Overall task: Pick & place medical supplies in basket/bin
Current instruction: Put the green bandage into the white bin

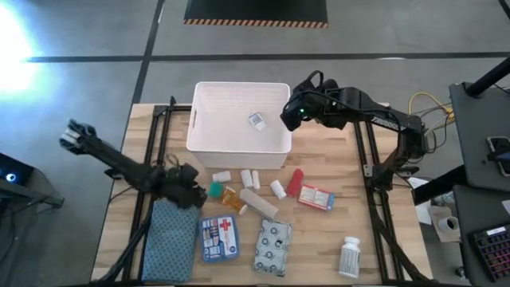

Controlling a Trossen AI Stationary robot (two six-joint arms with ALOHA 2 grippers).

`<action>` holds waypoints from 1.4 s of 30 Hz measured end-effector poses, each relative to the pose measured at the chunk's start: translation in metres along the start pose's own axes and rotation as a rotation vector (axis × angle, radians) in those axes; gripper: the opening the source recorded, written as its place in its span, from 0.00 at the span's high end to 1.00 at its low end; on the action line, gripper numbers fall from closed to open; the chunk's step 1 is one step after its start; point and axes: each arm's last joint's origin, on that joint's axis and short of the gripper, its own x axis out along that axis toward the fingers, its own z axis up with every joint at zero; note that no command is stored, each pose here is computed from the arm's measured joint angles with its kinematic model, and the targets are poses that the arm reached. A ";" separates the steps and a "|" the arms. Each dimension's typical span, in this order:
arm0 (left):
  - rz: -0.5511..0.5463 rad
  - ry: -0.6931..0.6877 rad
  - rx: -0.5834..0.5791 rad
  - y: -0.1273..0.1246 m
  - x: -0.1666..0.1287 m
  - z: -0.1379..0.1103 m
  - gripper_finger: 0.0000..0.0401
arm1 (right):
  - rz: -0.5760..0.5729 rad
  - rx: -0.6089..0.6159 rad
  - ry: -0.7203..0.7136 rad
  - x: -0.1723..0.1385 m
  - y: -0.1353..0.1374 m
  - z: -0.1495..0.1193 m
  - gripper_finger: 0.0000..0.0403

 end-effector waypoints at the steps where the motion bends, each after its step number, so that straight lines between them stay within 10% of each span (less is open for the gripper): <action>1: -0.015 -0.027 -0.019 -0.004 -0.003 -0.007 0.50 | -0.001 0.005 -0.001 0.000 0.000 0.000 0.11; 9: 0.052 -0.054 -0.138 -0.024 0.016 -0.053 0.50 | -0.018 0.016 0.022 -0.003 -0.005 -0.003 0.11; 18: 0.149 -0.096 -0.588 -0.045 0.040 -0.034 0.50 | -0.003 -0.175 0.118 0.001 -0.022 -0.005 0.11; 42: 0.238 -0.025 -0.363 -0.046 0.054 0.008 0.50 | 0.004 -0.332 0.107 0.004 -0.030 -0.001 0.11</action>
